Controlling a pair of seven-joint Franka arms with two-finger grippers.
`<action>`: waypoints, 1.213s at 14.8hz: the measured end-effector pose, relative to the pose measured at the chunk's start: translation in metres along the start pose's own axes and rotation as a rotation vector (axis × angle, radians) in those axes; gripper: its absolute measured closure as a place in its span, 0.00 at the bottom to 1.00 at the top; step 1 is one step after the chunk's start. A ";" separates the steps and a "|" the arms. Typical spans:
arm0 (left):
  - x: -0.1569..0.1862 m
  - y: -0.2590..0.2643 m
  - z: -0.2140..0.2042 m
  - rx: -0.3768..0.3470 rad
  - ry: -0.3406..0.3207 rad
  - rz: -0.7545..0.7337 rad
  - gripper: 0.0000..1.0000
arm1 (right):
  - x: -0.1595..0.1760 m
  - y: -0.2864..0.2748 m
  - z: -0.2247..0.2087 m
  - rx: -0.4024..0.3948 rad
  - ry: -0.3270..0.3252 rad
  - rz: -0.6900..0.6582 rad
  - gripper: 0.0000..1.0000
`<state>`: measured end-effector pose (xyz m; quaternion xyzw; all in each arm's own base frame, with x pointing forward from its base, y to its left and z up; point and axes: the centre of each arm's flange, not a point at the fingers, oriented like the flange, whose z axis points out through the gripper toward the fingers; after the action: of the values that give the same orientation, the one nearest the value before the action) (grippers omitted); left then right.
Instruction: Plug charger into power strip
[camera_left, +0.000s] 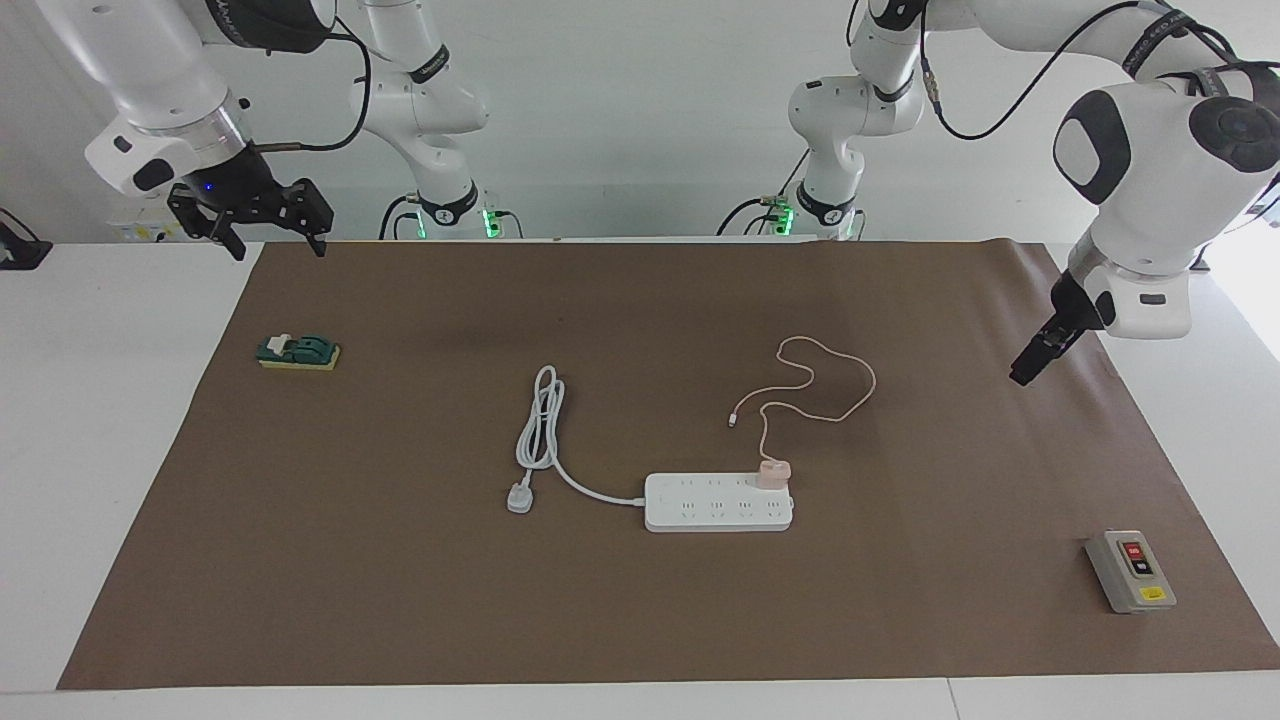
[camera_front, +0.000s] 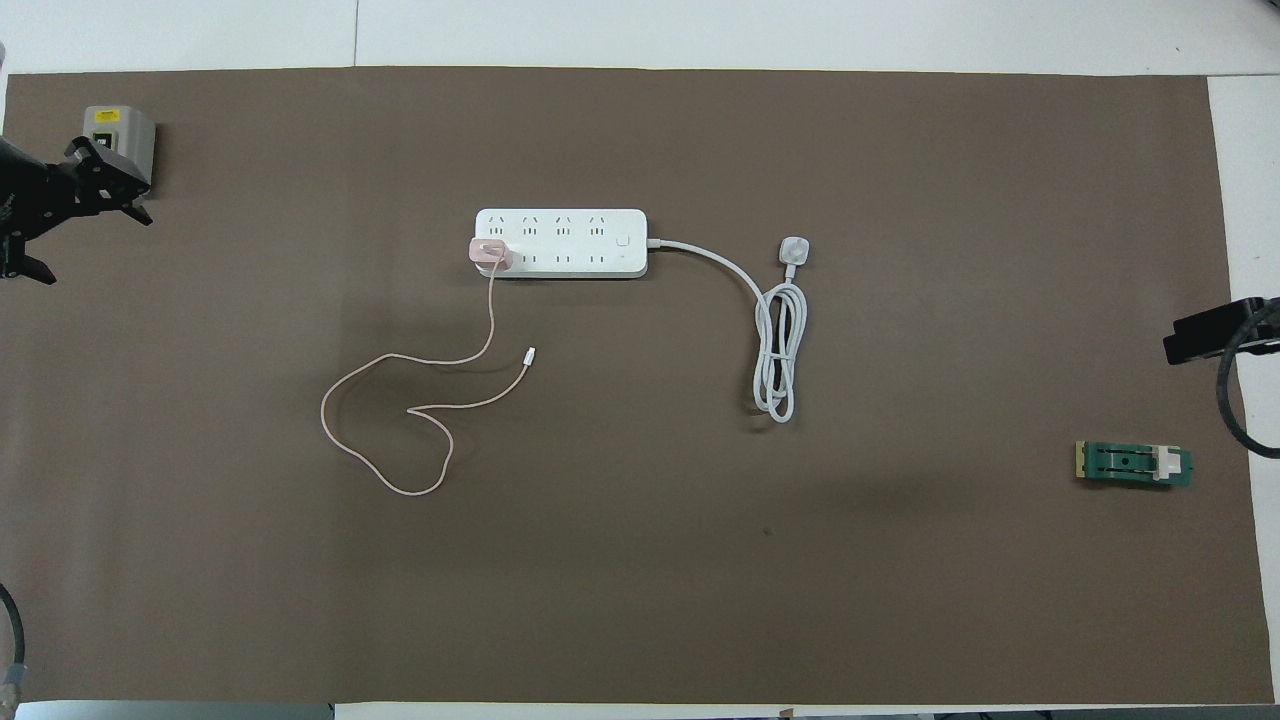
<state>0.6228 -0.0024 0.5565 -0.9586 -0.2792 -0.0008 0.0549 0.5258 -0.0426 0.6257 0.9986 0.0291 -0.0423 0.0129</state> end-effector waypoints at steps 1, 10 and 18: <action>-0.006 -0.003 -0.001 0.002 -0.004 0.004 0.00 | 0.000 0.000 0.000 0.000 0.000 0.000 0.00; -0.057 -0.006 0.003 0.003 -0.032 0.063 0.00 | 0.000 0.000 0.000 0.006 0.001 0.031 0.00; -0.075 0.014 0.009 -0.073 0.055 0.196 0.00 | 0.000 0.000 0.000 0.007 0.001 0.052 0.00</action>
<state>0.5673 -0.0534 0.5432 -0.9823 -0.1825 -0.0320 0.0274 0.5258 -0.0430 0.6258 0.9991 0.0029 -0.0413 0.0107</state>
